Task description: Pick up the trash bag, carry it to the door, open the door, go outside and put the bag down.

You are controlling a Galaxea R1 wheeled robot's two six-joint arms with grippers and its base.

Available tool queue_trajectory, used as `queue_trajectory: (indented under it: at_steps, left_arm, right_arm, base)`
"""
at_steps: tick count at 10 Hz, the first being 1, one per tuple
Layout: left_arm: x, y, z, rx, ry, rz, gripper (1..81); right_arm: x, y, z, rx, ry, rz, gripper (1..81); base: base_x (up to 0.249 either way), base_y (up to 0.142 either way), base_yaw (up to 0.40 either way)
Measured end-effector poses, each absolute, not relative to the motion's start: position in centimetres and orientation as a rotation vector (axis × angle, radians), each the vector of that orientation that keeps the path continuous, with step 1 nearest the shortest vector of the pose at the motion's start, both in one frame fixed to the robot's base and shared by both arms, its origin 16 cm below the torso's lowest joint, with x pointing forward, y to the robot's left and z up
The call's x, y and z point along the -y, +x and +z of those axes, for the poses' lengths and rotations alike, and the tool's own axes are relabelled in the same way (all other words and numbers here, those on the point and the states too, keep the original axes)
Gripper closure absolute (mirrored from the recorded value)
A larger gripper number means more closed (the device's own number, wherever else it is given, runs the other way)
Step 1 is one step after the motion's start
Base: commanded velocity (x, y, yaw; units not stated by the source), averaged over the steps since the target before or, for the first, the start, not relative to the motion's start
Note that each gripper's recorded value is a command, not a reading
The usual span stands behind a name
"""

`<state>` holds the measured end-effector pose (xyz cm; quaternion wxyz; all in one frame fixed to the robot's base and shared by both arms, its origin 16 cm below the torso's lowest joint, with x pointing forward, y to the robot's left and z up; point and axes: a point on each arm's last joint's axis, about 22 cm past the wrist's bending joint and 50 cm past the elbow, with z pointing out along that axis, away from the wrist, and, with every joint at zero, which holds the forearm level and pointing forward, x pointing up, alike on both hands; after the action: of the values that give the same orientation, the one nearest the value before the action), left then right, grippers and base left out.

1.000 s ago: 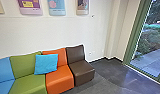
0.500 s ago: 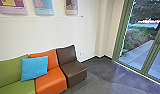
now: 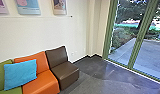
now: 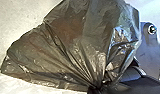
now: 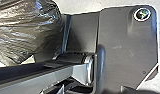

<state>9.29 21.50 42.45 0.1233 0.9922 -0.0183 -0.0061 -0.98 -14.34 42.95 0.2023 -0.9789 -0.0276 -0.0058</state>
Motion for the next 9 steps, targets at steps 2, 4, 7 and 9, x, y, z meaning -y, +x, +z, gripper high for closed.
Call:
queue_trajectory:
  at_steps: [2,4,7,9]
  left_arm:
    - [-21.50,9.26,42.45,0.053,2.894,-0.018,81.1]
    - [-21.49,9.31,42.45,0.053,2.893,-0.015,81.1]
    - [-21.48,9.32,42.45,0.053,2.893,-0.014,81.1]
    - [-21.48,9.38,42.46,0.053,2.893,-0.012,81.1]
  right_arm:
    - [14.34,-0.97,42.95,0.077,-2.733,-0.017,1.0]
    - [14.30,-0.98,42.96,0.077,-2.733,-0.016,1.0]
    - [14.27,-0.98,42.96,0.077,-2.732,-0.016,1.0]
    - [14.27,-0.98,42.96,0.077,-2.732,-0.016,1.0]
  base:
    - [0.000,0.000,-0.316]
    - [0.000,0.000,-0.324]
    - [0.000,0.000,-0.328]
    - [0.000,0.000,-0.337]
